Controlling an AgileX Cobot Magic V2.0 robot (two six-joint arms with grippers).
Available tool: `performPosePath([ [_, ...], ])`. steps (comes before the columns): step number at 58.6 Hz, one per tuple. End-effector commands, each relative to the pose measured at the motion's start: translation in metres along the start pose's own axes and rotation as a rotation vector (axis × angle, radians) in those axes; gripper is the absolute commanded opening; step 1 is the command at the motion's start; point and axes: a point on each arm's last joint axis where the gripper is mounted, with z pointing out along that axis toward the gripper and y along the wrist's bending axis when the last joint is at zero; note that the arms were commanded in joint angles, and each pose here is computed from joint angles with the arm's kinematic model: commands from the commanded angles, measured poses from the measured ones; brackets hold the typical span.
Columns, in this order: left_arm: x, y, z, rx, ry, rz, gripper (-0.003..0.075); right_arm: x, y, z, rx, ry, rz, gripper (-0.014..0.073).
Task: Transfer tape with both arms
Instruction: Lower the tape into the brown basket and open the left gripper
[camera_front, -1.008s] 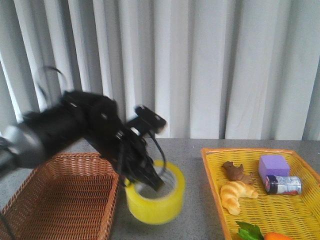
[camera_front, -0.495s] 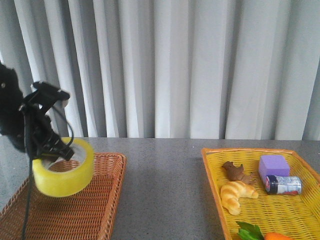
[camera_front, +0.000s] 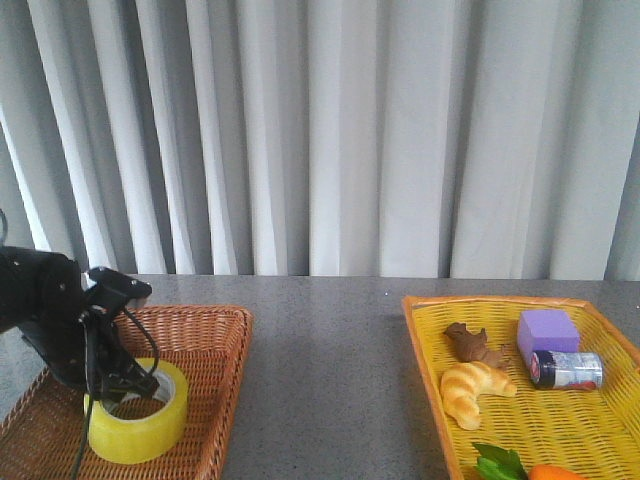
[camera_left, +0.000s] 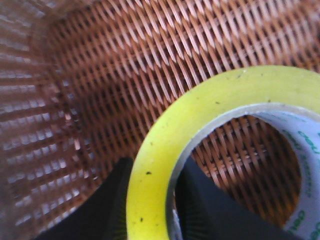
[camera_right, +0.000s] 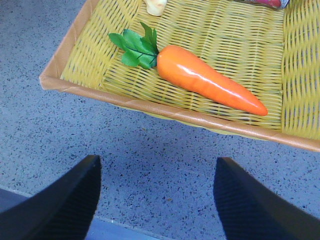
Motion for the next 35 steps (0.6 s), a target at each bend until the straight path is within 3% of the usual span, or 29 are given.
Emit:
performPosePath([
  [1,-0.013,0.003,-0.028,-0.017,-0.125,-0.025,0.0110,-0.011,-0.002,-0.005,0.015,-0.083,0.002,0.0470],
  [8,-0.013,0.004,-0.029,-0.018,-0.125,-0.027,0.0167,-0.011,-0.002,-0.005,0.015,-0.083,0.002,0.0470],
  [24,-0.016,0.002,-0.063,0.029,-0.145,-0.058,0.0478,-0.011,-0.002,-0.005,0.015,-0.083,0.002,0.0470],
  [35,-0.010,-0.001,-0.117,0.056,-0.223,-0.078,0.0533,-0.011,-0.002,-0.005,0.015,-0.083,0.002,0.0470],
])
